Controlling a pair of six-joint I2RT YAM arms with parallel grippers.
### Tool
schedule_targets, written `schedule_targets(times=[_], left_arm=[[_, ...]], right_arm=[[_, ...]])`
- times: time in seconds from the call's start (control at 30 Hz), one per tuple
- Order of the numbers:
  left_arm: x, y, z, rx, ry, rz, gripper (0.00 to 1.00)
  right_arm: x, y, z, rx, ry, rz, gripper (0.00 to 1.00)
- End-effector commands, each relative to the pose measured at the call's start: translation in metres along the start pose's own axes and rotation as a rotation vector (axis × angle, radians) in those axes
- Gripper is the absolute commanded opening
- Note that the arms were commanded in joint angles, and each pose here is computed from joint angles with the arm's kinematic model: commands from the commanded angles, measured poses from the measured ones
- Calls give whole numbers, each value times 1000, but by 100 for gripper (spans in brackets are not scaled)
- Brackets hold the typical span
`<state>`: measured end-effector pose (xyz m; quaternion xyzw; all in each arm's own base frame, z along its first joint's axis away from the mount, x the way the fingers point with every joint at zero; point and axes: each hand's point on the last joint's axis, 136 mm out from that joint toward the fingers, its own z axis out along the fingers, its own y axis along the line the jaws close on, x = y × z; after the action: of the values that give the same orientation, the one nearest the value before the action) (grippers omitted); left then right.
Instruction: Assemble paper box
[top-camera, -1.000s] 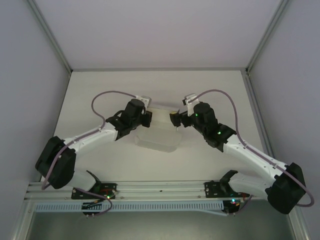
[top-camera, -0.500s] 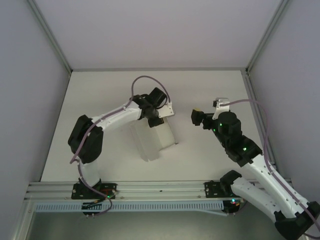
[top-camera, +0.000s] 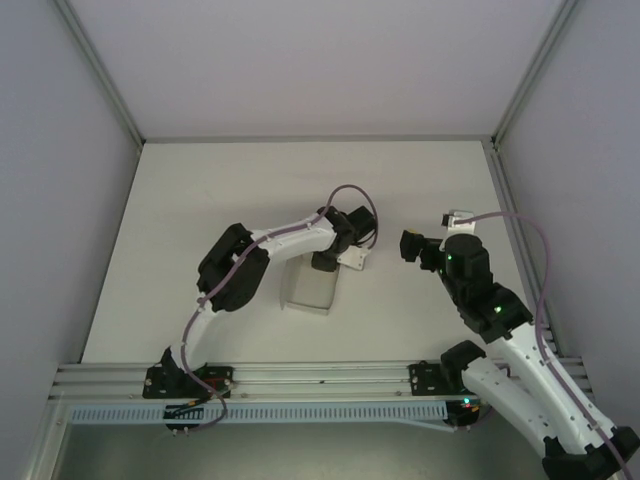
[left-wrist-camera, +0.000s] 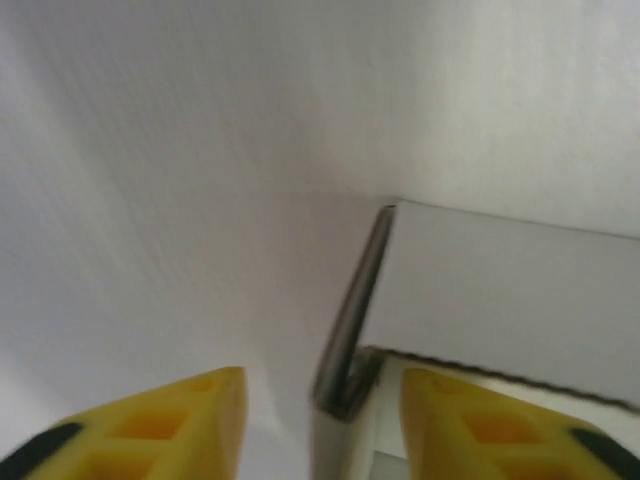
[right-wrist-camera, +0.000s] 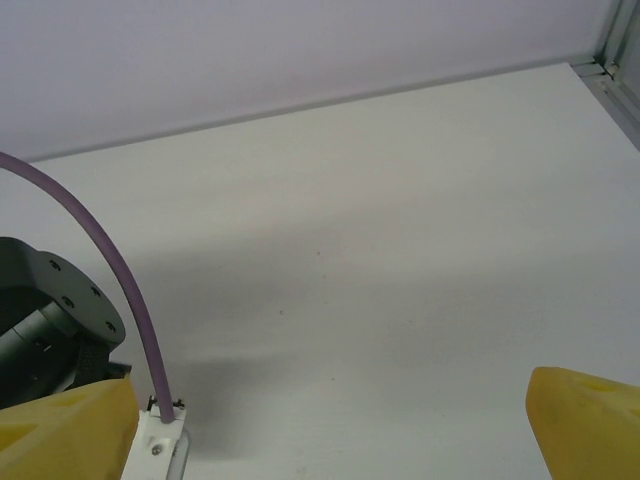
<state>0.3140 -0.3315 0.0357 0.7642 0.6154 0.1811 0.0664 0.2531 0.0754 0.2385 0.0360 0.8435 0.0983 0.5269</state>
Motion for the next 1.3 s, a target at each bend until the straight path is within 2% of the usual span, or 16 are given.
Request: schedule_targets(times=[0.0, 0.07, 0.23, 0.27, 0.3, 0.37, 0.47, 0.57, 0.67, 0.73, 0.83, 0.9, 1.0, 1.13, 1.2, 1.27], left_arm=[[-2, 21, -16, -51, -4, -13, 54], [-4, 23, -29, -47, -38, -23, 57], [-15, 33, -82, -82, -234, -90, 71], [-16, 36, -95, -96, -281, -109, 88], [-17, 38, -109, -114, -337, -135, 100], [-15, 47, -135, -162, -440, -205, 100], [1, 78, -180, -289, -604, -436, 100], [42, 114, -226, -380, -800, -860, 100], [94, 120, -248, -329, -884, -1262, 100], [128, 114, -248, -331, -929, -1438, 100], [188, 91, -219, -319, -914, -1717, 100], [215, 70, -191, -313, -851, -1825, 100], [232, 40, -155, -283, -740, -1901, 100], [234, 13, -121, -233, -616, -1913, 100], [234, 8, -113, -223, -591, -1914, 100], [234, 6, -109, -216, -573, -1914, 100]], right_arm=[[6, 1, 4, -9, 30, 13, 100], [7, 4, 5, -26, 41, 6, 100], [6, 13, 7, -75, 45, -21, 100], [5, 15, 7, -88, 44, -25, 100], [5, 19, 7, -108, 46, -32, 100], [6, 28, 7, -156, 52, -49, 100], [10, 42, 11, -229, 76, -71, 100], [28, 66, 25, -343, 160, -118, 100], [51, 91, 50, -453, 257, -152, 100], [65, 107, 67, -503, 314, -183, 99], [86, 133, 91, -544, 393, -288, 98], [104, 147, 107, -550, 451, -381, 98], [130, 164, 131, -570, 529, -445, 97], [159, 188, 156, -612, 616, -494, 90], [170, 193, 165, -615, 642, -519, 84], [178, 193, 172, -597, 680, -525, 70]])
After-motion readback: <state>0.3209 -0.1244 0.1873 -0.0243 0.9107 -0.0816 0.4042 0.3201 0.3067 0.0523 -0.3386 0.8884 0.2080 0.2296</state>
